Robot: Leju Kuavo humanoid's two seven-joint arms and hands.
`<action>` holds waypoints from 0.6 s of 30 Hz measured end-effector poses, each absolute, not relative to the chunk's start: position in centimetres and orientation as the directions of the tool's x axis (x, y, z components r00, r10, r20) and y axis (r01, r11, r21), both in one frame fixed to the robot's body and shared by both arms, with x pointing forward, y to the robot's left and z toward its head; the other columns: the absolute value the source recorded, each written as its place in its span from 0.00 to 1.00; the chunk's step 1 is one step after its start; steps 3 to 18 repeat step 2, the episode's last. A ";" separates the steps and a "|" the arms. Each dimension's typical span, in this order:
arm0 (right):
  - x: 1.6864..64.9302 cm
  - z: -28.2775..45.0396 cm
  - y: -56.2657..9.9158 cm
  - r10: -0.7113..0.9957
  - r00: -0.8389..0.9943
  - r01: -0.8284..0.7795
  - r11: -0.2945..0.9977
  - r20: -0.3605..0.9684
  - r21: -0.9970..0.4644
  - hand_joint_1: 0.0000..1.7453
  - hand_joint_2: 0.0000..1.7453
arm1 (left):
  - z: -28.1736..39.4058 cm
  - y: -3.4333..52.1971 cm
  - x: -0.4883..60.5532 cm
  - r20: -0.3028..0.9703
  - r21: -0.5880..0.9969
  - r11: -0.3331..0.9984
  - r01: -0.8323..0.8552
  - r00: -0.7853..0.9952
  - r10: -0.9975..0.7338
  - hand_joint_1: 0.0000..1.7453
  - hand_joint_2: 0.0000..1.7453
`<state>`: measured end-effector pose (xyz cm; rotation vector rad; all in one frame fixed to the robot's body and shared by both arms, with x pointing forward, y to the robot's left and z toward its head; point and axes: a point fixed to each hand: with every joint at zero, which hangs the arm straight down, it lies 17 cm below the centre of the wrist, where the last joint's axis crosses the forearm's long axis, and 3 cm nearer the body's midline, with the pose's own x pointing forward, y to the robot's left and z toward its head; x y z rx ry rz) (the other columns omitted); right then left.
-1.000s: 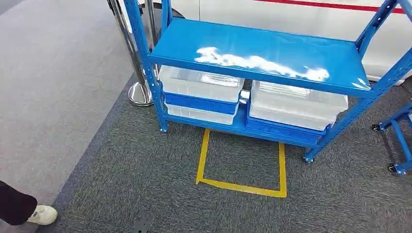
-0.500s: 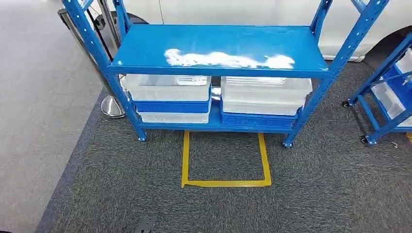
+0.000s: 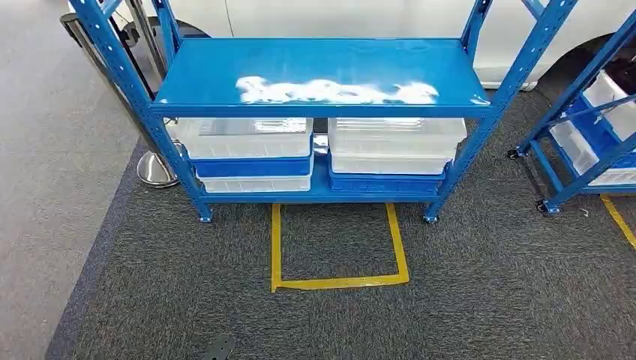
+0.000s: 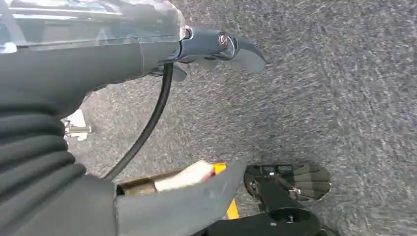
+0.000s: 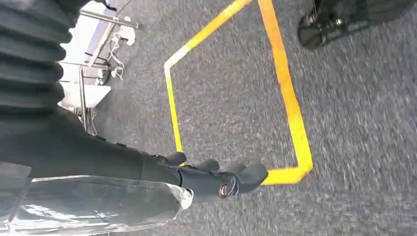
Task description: Take the parts from the cabinet and place them on the table.
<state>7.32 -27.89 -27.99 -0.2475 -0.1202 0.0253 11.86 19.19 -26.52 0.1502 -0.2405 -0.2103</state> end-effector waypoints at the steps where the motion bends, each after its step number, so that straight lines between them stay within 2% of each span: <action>1: 7.4 -28.0 -27.9 0.039 0.992 -0.009 0.969 0.117 -0.246 0.00 1.00 | -26.5 19.2 11.9 0.220 0.172 0.967 0.188 0.949 -0.224 0.00 1.00; 18: 7.4 -28.0 -27.9 0.039 0.992 -0.008 0.969 0.118 -0.245 0.00 1.00 | -26.5 19.2 11.9 0.220 0.172 0.967 0.188 0.949 -0.224 0.00 1.00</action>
